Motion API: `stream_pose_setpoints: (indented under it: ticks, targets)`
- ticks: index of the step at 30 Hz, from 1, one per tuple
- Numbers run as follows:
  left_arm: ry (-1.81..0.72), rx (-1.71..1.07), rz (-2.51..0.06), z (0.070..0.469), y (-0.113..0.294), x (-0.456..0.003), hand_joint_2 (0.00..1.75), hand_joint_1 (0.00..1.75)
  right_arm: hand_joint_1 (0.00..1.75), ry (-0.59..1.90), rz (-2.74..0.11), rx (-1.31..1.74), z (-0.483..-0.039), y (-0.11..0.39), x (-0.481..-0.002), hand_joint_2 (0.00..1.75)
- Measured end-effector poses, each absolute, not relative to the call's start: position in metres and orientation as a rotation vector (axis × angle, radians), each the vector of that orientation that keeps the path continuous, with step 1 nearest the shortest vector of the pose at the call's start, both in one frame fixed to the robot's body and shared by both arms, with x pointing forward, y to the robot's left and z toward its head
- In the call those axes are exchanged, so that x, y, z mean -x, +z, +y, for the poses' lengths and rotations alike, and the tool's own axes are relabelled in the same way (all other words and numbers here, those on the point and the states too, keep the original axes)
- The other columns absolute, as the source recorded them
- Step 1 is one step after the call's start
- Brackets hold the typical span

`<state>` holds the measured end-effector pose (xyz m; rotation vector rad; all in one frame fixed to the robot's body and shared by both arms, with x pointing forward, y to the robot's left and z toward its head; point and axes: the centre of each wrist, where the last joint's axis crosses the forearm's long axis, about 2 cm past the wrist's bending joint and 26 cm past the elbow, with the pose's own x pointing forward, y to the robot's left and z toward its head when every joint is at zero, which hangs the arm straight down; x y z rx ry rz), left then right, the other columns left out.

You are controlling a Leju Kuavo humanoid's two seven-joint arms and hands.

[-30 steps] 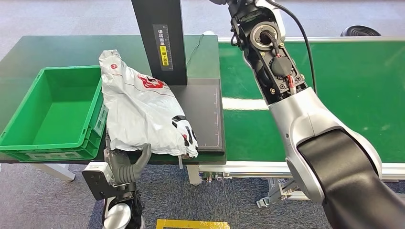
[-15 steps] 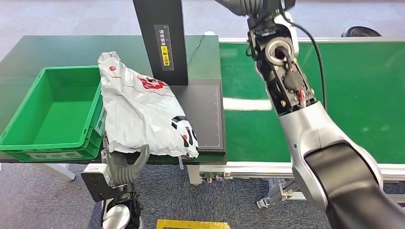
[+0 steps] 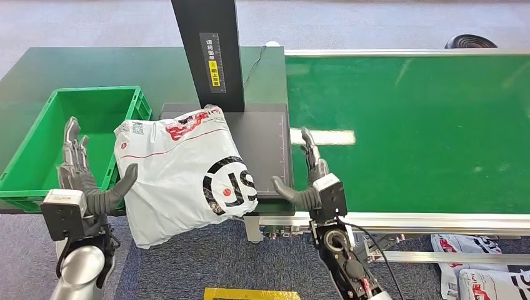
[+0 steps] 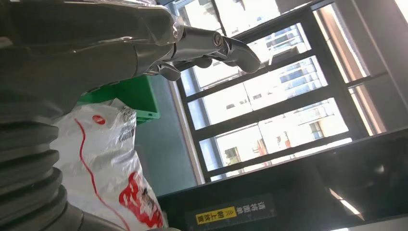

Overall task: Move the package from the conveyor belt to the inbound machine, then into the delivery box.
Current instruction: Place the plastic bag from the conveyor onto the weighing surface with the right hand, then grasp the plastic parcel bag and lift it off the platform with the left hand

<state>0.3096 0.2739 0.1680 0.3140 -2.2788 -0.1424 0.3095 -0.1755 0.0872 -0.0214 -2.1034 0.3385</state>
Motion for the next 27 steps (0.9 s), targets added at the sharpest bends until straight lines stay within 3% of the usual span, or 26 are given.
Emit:
stream_pose_setpoints:
  ticks: [15,27]
  targets:
    - [-0.220,-0.355,-2.301,0.304,0.195,-0.336,1.75,0.00,0.00,0.280,-2.026,-0.060,-0.159,0.075,-0.282,1.75]
    - [-0.315,-0.305,-2.285,0.298,0.223,-0.380,1.75,0.00,0.00,0.195,-1.961,-0.057,-0.153,0.062,-0.259,1.75]
